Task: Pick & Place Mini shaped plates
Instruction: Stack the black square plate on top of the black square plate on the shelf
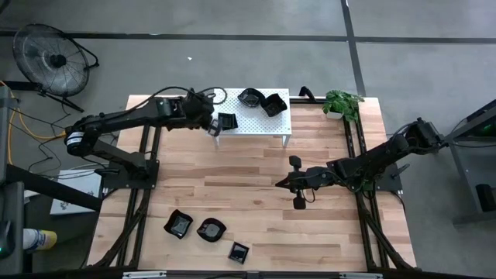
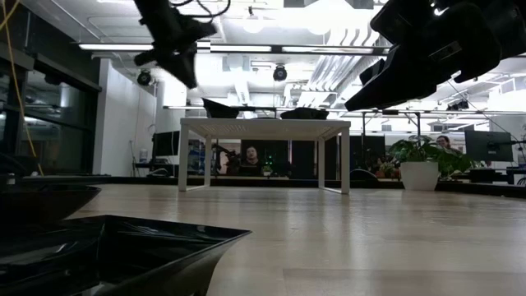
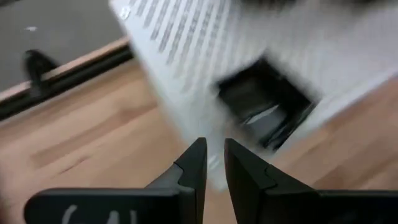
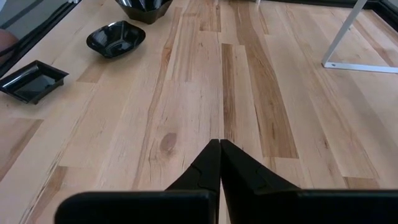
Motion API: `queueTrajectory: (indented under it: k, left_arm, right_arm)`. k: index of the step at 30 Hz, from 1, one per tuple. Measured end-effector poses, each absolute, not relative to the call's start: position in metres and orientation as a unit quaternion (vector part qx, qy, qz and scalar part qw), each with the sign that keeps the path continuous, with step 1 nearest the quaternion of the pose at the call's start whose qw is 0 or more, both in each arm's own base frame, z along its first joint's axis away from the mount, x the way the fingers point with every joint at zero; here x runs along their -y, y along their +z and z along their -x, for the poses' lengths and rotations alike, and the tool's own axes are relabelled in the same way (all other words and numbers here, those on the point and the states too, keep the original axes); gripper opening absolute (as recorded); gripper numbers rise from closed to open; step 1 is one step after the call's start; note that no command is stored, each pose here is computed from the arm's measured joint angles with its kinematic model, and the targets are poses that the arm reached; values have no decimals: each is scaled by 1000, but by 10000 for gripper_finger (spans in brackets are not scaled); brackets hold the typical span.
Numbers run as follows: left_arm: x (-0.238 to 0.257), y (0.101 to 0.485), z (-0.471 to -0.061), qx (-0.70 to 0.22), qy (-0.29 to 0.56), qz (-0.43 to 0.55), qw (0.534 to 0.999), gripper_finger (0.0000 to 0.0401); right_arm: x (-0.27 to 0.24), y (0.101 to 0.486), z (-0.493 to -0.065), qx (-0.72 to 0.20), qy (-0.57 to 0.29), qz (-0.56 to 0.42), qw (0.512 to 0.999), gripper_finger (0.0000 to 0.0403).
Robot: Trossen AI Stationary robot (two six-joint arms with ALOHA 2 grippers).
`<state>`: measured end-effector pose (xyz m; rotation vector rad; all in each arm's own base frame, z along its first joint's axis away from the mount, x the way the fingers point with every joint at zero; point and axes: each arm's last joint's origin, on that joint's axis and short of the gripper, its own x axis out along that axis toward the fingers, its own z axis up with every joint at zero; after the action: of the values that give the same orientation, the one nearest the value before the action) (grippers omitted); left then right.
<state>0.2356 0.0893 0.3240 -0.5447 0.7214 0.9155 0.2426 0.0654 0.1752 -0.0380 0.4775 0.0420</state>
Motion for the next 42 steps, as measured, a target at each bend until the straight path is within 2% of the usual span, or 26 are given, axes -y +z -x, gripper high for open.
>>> queueTrajectory:
  k: [4, 11, 21, 26, 32, 42]
  left_arm:
    - [-87, 320, -230, -411, 394, 176, 803, 54]
    - [-88, 323, -235, -438, 321, 49, 838, 53]
    - [-91, 322, -236, -468, 309, -41, 827, 53]
    - [-92, 315, -242, -493, 274, -88, 821, 53]
    - [-99, 303, -250, -521, 284, -103, 798, 53]
    - [-112, 294, -254, -527, 254, -60, 809, 53]
  right_arm:
    - [-65, 175, -243, -236, 21, 19, 971, 4]
    - [-65, 175, -243, -237, 21, 19, 971, 3]
    - [-65, 175, -243, -236, 17, 20, 971, 6]
    - [-65, 175, -243, -236, 17, 20, 971, 2]
    - [-65, 175, -243, -236, 17, 20, 971, 6]
    - [-65, 175, -243, -236, 17, 20, 971, 2]
